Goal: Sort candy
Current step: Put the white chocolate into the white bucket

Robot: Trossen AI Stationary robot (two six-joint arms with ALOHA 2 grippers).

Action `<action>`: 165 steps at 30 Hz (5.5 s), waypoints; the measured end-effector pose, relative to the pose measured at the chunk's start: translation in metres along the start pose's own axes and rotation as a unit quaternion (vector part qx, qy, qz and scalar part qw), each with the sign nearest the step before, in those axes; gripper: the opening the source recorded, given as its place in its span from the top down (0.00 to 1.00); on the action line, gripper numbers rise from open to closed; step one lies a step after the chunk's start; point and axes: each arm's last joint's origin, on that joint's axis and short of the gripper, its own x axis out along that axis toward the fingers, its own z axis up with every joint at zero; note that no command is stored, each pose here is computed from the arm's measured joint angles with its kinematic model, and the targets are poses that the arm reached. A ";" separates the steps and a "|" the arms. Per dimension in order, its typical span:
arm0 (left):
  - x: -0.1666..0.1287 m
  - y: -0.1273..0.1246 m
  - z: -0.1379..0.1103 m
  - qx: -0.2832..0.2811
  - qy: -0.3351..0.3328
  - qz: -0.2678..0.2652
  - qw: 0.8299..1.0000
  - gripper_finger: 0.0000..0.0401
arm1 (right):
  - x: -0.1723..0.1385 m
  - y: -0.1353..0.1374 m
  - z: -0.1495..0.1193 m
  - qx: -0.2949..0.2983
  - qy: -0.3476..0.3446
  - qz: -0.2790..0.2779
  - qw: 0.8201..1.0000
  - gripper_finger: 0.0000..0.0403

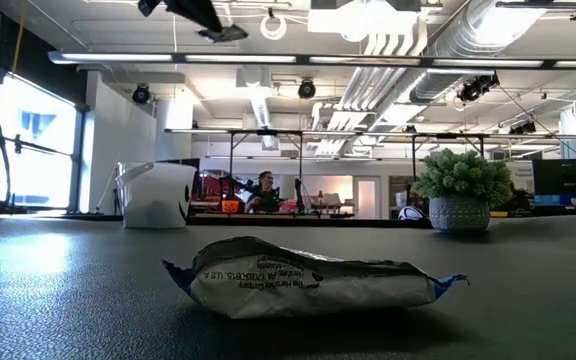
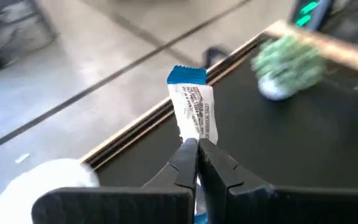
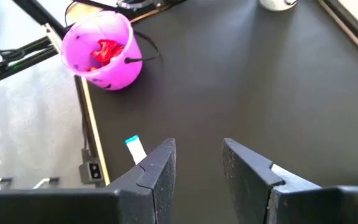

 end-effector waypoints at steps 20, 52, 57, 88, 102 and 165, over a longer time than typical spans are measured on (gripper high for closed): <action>0.034 0.078 0.004 -0.018 0.077 0.178 0.981 1.00 | 0.009 -0.022 0.019 0.017 -0.025 -0.051 0.998 0.69; 0.139 0.142 -0.035 -0.078 0.361 0.102 0.923 0.96 | 0.023 -0.087 0.058 -0.074 -0.023 -0.152 0.985 0.69; 0.142 0.141 -0.036 -0.078 0.367 0.099 0.922 0.88 | 0.024 -0.094 0.061 -0.086 -0.020 -0.161 0.983 0.69; 0.071 -0.058 -0.050 0.003 0.339 -0.313 0.887 0.74 | 0.025 -0.096 0.062 -0.019 -0.016 -0.133 0.991 0.69; 0.010 -0.116 -0.075 -0.009 0.307 -0.310 0.900 0.74 | 0.024 -0.030 0.028 0.041 0.019 -0.029 0.999 0.69; 0.038 -0.261 -0.228 0.200 0.228 -0.460 0.834 0.74 | 0.044 0.082 -0.059 0.075 0.135 0.020 0.988 0.69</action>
